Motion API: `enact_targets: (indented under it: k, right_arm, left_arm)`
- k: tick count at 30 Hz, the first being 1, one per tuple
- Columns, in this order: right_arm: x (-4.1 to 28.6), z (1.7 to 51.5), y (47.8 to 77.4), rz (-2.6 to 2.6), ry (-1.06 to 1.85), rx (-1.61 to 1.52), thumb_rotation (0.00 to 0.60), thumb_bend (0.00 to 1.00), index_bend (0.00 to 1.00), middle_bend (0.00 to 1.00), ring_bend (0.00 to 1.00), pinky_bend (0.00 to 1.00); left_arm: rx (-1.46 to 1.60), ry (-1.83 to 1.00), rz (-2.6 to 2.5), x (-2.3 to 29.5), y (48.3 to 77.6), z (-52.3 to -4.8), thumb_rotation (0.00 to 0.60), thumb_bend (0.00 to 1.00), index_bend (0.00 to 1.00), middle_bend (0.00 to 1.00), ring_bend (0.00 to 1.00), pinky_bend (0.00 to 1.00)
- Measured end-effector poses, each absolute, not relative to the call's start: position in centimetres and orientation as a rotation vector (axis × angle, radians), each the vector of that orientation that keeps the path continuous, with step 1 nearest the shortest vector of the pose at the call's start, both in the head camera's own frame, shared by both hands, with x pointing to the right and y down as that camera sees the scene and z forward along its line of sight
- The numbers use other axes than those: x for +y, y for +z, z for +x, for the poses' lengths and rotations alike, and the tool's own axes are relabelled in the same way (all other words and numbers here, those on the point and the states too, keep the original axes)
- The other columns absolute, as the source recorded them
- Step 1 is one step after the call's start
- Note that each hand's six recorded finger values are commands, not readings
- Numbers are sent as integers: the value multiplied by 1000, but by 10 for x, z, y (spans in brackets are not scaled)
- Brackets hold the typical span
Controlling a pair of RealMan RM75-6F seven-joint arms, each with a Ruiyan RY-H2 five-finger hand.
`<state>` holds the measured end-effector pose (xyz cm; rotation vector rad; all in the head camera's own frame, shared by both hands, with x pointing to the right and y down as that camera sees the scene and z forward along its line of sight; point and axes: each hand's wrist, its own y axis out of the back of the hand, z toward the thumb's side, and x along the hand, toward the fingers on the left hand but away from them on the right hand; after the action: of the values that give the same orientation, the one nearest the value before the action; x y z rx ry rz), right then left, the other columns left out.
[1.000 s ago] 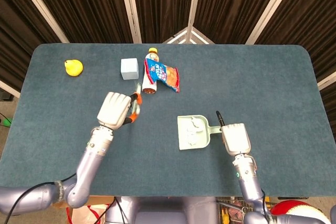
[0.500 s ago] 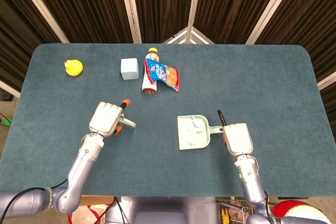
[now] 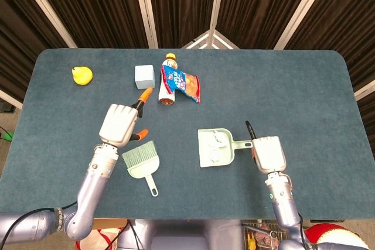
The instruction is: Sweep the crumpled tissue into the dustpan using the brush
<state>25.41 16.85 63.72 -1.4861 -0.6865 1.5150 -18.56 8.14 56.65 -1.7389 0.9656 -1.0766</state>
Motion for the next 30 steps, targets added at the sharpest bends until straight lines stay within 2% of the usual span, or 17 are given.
enact_targets:
  k: [3,5,8,10,12,13,15,19,24,30]
  right_arm:
    - [167,255,635,-1484,1511,-693,600,551,0,827,815,837]
    - [167,256,633,-1485,1508,-697,600,551,0,748,722,772]
    - [167,258,631,-1486,1495,-704,600,551,0,487,423,527]
    - [167,261,628,-1484,1483,-707,600,547,0,277,190,289]
    - [167,266,625,-1473,1471,-710,600,516,0,101,41,109]
    - [167,269,624,-1471,1470,-714,600,490,0,47,9,57]
    - [168,277,621,-1475,1469,-729,600,440,0,1,0,12]
    - [172,295,612,-1490,1458,-768,600,376,0,0,0,0]
    - [187,323,592,-1509,1425,-822,600,362,0,0,0,0]
    - [210,350,561,-1494,1332,-915,600,363,0,0,0,0]
  left_arm:
    - [990,-1061,-1723,79,558,-192,600,0,58,408,631,844]
    - [998,-1063,-1715,78,555,-199,600,0,53,329,526,763]
    - [1003,-1074,-1710,80,551,-215,600,0,29,161,290,559]
    - [1008,-1086,-1714,84,549,-230,600,0,10,62,149,437]
    - [1024,-1096,-1727,90,546,-247,600,0,0,3,32,309]
    - [1034,-1101,-1732,93,545,-255,600,0,0,0,13,267]
    - [1062,-1114,-1745,102,542,-277,600,0,0,0,0,171]
    - [1107,-1151,-1759,129,538,-324,600,0,0,0,0,86]
    - [1077,-1277,-1721,180,539,-393,600,0,0,0,0,68]
    - [1106,-1327,-1637,213,526,-441,600,0,0,0,0,68]
